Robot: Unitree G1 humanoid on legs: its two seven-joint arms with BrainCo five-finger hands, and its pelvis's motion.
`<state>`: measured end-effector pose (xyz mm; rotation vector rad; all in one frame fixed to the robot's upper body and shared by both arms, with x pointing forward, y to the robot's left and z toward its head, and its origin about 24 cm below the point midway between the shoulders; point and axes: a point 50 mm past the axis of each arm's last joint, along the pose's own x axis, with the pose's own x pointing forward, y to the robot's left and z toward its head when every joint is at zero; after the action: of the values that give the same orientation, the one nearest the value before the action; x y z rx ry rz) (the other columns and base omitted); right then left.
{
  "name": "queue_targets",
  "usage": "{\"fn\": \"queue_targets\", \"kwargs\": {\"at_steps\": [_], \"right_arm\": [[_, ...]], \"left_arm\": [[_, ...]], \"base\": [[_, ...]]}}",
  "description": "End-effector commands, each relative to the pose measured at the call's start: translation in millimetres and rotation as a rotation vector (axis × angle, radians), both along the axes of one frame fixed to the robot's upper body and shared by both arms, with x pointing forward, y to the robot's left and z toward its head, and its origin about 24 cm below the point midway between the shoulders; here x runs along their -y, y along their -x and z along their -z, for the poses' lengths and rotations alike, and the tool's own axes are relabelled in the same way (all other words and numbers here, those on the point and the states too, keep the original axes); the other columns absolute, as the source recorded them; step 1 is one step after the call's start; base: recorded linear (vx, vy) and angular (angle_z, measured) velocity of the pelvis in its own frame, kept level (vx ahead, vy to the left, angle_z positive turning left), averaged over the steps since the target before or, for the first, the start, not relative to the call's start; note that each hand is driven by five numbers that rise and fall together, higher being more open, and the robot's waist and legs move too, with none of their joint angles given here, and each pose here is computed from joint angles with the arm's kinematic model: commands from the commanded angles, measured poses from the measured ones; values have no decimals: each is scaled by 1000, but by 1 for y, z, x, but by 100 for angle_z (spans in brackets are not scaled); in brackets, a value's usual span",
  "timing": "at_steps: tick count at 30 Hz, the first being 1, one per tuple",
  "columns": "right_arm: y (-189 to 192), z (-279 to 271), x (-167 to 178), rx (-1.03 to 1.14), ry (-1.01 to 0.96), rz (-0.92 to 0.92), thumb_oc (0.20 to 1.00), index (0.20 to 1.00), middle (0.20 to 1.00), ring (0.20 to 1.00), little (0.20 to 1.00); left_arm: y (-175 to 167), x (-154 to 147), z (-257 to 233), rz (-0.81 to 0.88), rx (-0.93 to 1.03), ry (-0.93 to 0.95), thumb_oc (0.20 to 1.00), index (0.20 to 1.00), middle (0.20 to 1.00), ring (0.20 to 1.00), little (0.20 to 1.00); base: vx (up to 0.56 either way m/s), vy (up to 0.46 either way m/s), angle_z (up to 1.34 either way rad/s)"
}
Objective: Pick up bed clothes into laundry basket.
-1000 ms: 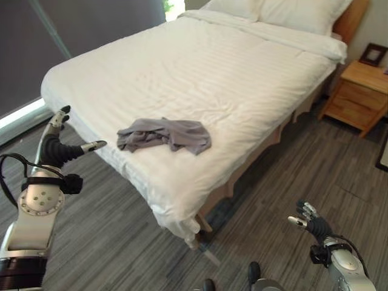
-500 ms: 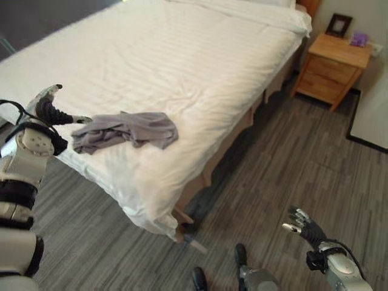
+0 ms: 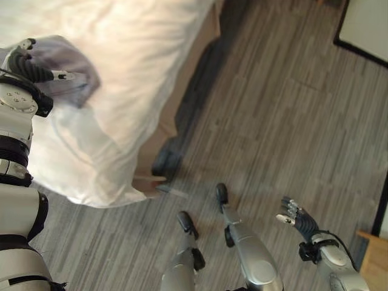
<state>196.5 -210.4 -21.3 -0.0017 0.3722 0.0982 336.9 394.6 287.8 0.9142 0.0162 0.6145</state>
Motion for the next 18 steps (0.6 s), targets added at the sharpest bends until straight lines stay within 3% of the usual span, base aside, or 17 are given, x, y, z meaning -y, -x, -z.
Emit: {"fn": "queue_targets", "kwargs": {"at_steps": [1, 8, 9, 10, 13, 18], "right_arm": [[-5, -14, 3, 97, -34, 48, 1000, 1000, 1000, 1000, 1000], [-9, -17, 3, 128, -53, 92, 1000, 1000, 1000, 1000, 1000], [-11, -17, 0, 131, -55, 96, 1000, 1000, 1000, 1000, 1000], [-10, -17, 0, 130, -57, 96, 1000, 1000, 1000, 1000, 1000], [-4, -13, 1, 105, -48, 96, 1000, 1000, 1000, 1000, 1000], [-1, -9, 6, 85, -28, 100, 1000, 1000, 1000, 1000, 1000]], "left_arm": [[19, -14, -40, -56, 184, 41, 1000, 1000, 1000, 1000, 1000], [24, -22, -40, -112, 190, 65, 1000, 1000, 1000, 1000, 1000], [24, -25, -33, -137, 155, 52, 460, 460, 460, 460, 460], [25, -27, -29, -143, 146, 58, 200, 200, 200, 200, 200], [23, -30, -5, -156, 71, 77, 200, 200, 200, 200, 200], [19, -24, -8, -126, 94, 67, 200, 200, 200, 200, 200]], "base": [[-15, -25, -13], [-19, -41, -1], [13, -36, 0], [17, -44, -2], [18, -9, -2], [0, 0, 0]]}}
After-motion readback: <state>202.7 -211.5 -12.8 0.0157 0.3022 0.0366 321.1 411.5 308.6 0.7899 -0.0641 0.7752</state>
